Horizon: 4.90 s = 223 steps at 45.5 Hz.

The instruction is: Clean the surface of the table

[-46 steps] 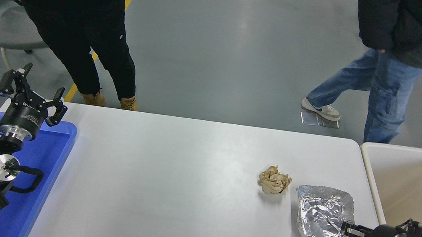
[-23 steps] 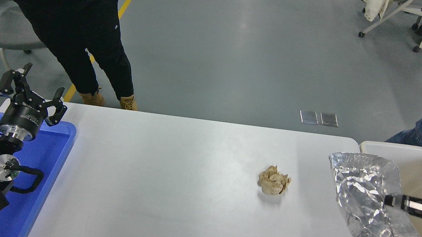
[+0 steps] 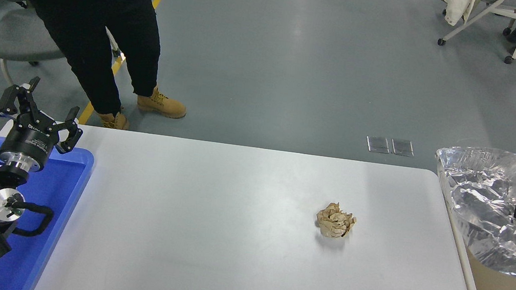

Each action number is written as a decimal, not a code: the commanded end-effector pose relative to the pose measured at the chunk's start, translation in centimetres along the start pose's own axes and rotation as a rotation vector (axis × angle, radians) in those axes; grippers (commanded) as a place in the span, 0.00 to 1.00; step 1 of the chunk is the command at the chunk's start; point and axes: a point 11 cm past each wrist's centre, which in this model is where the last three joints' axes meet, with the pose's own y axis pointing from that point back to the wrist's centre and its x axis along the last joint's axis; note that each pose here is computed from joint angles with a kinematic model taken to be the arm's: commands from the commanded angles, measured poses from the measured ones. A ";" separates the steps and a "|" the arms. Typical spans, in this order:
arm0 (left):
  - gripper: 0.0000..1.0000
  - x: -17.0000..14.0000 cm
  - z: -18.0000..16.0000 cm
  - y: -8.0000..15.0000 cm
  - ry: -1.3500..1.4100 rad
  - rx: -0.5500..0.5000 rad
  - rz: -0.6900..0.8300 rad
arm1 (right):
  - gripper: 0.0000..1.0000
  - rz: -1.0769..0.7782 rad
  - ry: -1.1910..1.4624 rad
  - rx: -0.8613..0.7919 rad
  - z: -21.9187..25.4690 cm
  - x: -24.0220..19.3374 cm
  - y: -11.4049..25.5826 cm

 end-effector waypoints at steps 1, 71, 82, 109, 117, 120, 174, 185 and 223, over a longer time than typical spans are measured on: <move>1.00 0.0 0.0 0.0 0.000 0.000 0.001 | 0.00 0.039 -0.042 -0.054 2.4 1.8 0.5; 1.00 0.0 0.0 0.0 0.000 0.000 0.001 | 0.00 0.575 -0.648 -0.663 22.6 -13.8 -16.4; 1.00 0.0 0.0 0.0 0.000 0.000 0.001 | 0.08 0.565 -0.651 -0.669 22.6 -14.4 -16.5; 1.00 0.0 0.0 0.0 0.000 0.000 0.001 | 0.85 0.582 -0.656 -0.647 21.8 -13.6 -17.3; 1.00 0.0 0.0 0.0 0.000 0.000 0.001 | 0.98 0.646 -0.658 -0.596 21.8 -9.4 -15.9; 1.00 0.0 0.0 0.0 0.001 0.000 -0.001 | 0.98 0.658 -0.699 -0.537 21.3 -8.3 -15.4; 1.00 0.0 0.0 0.0 0.000 0.000 0.001 | 0.99 0.660 -1.393 0.576 -4.0 -1.7 -21.1; 1.00 0.0 0.0 0.0 0.000 0.000 0.001 | 0.99 0.671 -1.447 0.665 -7.9 -2.6 -24.5; 1.00 0.0 0.0 0.0 -0.001 0.000 0.002 | 0.99 0.709 -1.543 0.548 -9.0 -5.6 -29.5</move>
